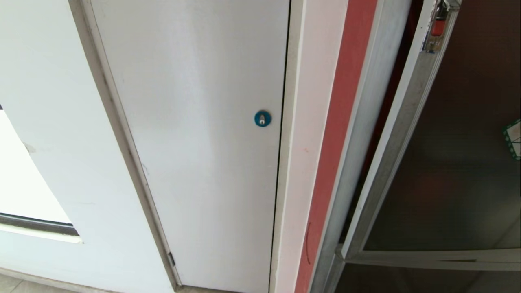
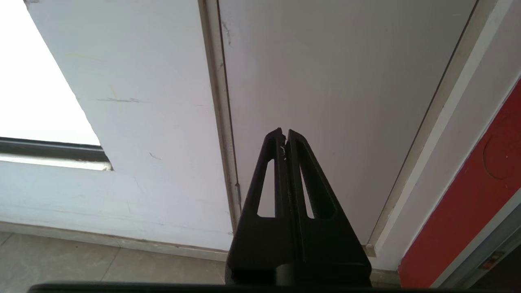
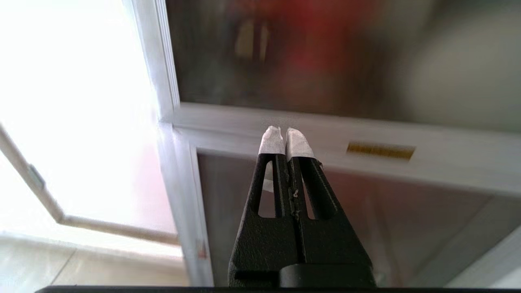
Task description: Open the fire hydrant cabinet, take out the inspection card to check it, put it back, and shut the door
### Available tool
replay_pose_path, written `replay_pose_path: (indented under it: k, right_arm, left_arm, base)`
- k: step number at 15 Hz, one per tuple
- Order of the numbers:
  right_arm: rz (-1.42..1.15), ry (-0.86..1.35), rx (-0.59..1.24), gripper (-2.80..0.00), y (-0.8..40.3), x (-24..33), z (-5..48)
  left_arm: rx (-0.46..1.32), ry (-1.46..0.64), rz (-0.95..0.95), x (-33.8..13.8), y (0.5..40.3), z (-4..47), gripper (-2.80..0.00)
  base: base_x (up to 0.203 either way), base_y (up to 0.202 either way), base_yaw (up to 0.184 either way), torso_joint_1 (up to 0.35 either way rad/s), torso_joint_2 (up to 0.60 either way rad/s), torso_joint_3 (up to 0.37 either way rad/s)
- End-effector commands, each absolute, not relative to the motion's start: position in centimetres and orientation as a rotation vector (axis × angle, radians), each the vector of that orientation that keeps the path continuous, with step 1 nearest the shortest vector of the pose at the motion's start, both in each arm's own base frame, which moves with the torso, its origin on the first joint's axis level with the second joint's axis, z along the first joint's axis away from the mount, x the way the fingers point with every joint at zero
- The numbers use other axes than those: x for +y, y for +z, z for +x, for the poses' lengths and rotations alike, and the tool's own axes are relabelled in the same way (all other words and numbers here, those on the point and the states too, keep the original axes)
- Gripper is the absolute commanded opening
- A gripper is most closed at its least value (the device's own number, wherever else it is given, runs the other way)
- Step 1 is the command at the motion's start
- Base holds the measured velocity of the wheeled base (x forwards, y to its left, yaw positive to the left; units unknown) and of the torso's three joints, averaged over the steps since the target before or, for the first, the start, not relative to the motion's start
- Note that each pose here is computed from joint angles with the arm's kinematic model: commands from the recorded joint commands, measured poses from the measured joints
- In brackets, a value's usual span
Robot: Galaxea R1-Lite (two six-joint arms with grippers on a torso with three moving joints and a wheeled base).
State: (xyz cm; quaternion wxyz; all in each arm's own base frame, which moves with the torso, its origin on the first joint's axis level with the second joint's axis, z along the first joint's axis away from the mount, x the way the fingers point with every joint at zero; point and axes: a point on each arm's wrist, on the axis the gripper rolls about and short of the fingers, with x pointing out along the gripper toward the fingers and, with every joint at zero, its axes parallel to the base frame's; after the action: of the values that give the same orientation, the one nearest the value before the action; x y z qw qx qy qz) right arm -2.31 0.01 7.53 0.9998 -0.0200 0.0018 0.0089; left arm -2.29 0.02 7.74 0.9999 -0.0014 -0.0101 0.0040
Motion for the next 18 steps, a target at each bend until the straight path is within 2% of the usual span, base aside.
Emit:
replay_pose_path:
  k: [1, 18]
  right_arm:
    - [-0.038, 0.018, 0.003, -2.80, 7.53, 0.01, -2.30]
    - [-0.020, 0.017, 0.000, -2.80, 7.53, 0.00, -2.29]
  left_arm:
    - [-0.015, 0.008, -0.003, 0.02, 7.58, -2.25, -2.80]
    - [-0.015, 0.009, 0.001, 0.02, 7.58, -2.25, -2.80]
  base:
    - [0.000, 0.000, 0.000, 0.000, 0.00, 0.000]
    - [0.000, 0.000, 0.000, 0.000, 0.00, 0.000]
